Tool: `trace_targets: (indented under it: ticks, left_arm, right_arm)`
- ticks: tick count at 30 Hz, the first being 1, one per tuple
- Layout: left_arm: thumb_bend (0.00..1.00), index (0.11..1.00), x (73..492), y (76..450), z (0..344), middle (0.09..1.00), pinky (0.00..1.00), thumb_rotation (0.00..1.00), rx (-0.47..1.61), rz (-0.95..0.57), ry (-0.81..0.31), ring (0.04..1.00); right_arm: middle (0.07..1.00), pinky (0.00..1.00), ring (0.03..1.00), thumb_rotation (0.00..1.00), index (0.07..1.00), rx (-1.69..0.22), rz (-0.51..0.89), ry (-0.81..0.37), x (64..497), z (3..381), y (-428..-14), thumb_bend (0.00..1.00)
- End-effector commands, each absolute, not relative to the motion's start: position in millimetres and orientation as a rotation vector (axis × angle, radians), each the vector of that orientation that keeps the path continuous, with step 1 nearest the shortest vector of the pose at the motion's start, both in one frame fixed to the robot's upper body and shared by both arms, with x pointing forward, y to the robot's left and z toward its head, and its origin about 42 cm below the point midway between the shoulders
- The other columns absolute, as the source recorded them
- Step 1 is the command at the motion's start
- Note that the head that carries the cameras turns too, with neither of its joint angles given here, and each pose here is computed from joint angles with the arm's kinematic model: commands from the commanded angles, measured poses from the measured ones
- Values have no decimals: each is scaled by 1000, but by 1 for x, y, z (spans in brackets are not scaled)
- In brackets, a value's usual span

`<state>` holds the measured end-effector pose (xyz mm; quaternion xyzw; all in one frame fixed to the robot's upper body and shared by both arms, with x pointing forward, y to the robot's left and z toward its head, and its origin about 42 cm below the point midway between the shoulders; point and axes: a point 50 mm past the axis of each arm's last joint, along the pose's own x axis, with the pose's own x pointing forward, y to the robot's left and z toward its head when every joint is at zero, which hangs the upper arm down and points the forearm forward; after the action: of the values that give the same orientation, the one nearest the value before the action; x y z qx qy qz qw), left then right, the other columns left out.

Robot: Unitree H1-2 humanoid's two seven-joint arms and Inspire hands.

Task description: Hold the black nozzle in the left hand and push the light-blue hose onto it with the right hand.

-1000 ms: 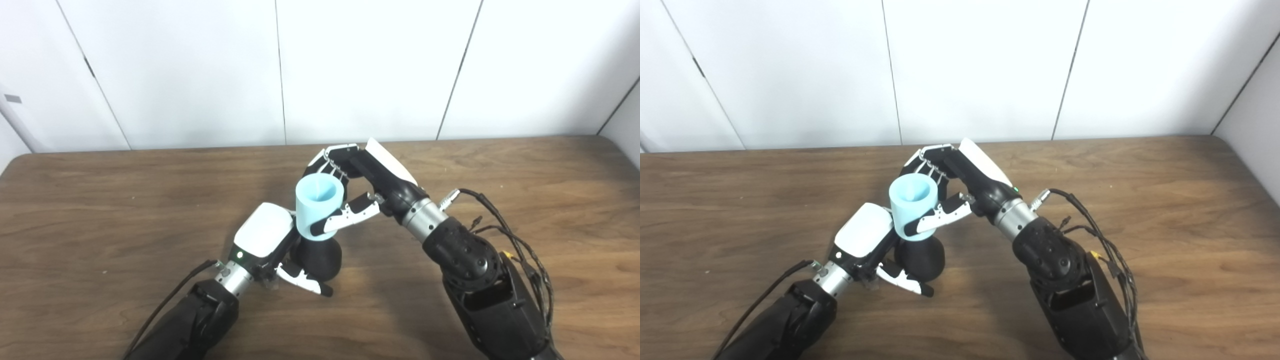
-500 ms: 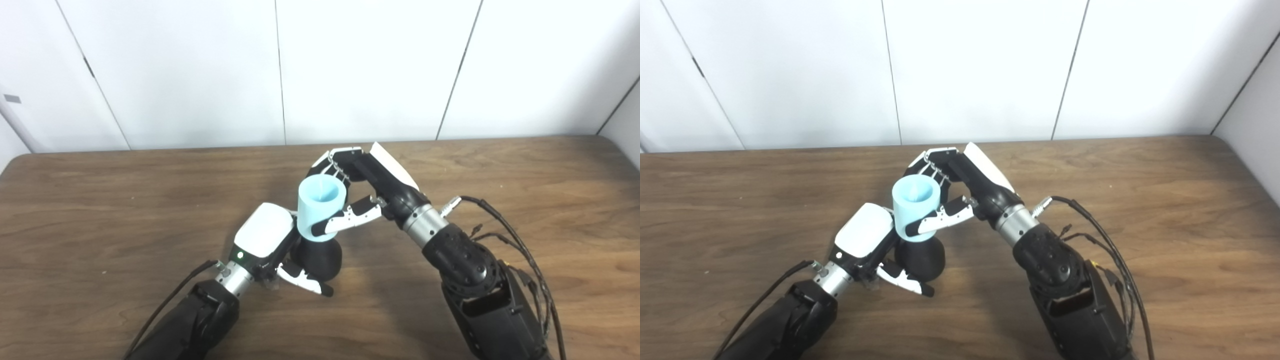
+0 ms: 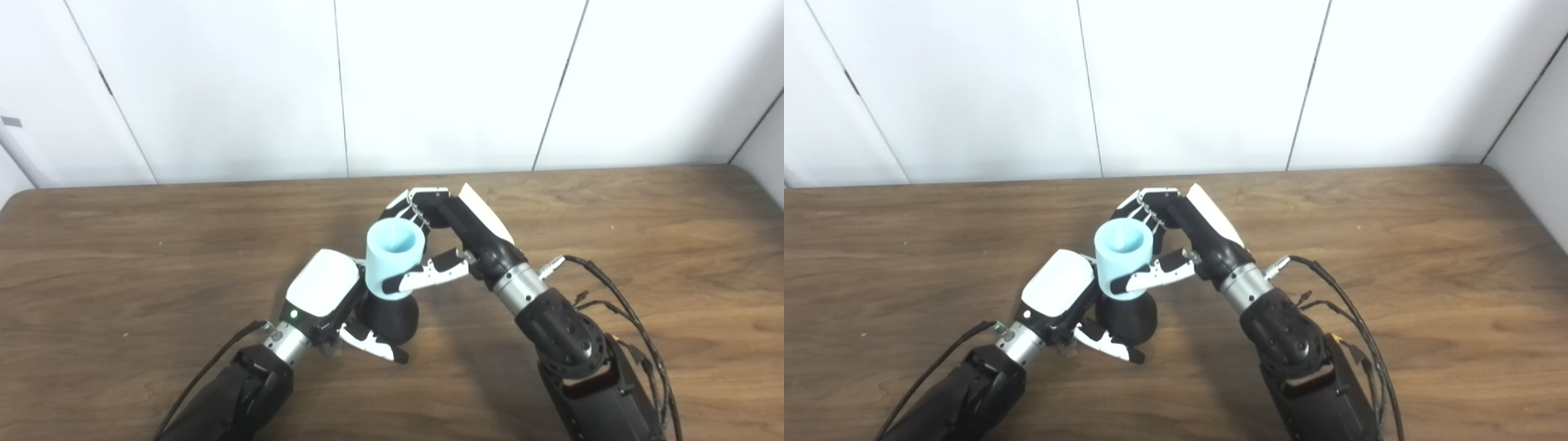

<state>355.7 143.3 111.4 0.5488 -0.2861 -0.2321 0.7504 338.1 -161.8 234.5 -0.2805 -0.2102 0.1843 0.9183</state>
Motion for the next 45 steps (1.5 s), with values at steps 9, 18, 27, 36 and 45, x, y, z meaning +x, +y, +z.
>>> trace_targets:
  ticks: [9, 18, 27, 36, 45]
  left_arm:
    - [504, 502, 298, 130, 44, 462, 573, 0, 1195, -740, -438, 470]
    - [504, 512, 297, 130, 44, 456, 568, 0, 1195, -735, -443, 463]
    - [504, 504, 297, 130, 43, 464, 575, 0, 1195, -744, -433, 466]
    - [504, 510, 298, 129, 43, 458, 574, 0, 1201, -740, -434, 467]
    - [503, 515, 298, 130, 43, 451, 576, 0, 1201, -742, -436, 466]
  right_arm:
    - [465, 247, 360, 0, 555, -794, 393, -646, 334, 241, -160, 508]
    - [468, 262, 368, 0, 555, -764, 384, -606, 335, 238, -161, 509]
    - [479, 299, 387, 0, 556, -735, 370, -557, 337, 231, -162, 511]
    - [943, 736, 875, 458, 973, -675, 467, -407, 338, 239, -163, 1000]
    - [1000, 841, 997, 521, 1000, -501, 556, -275, 339, 242, -165, 1000]
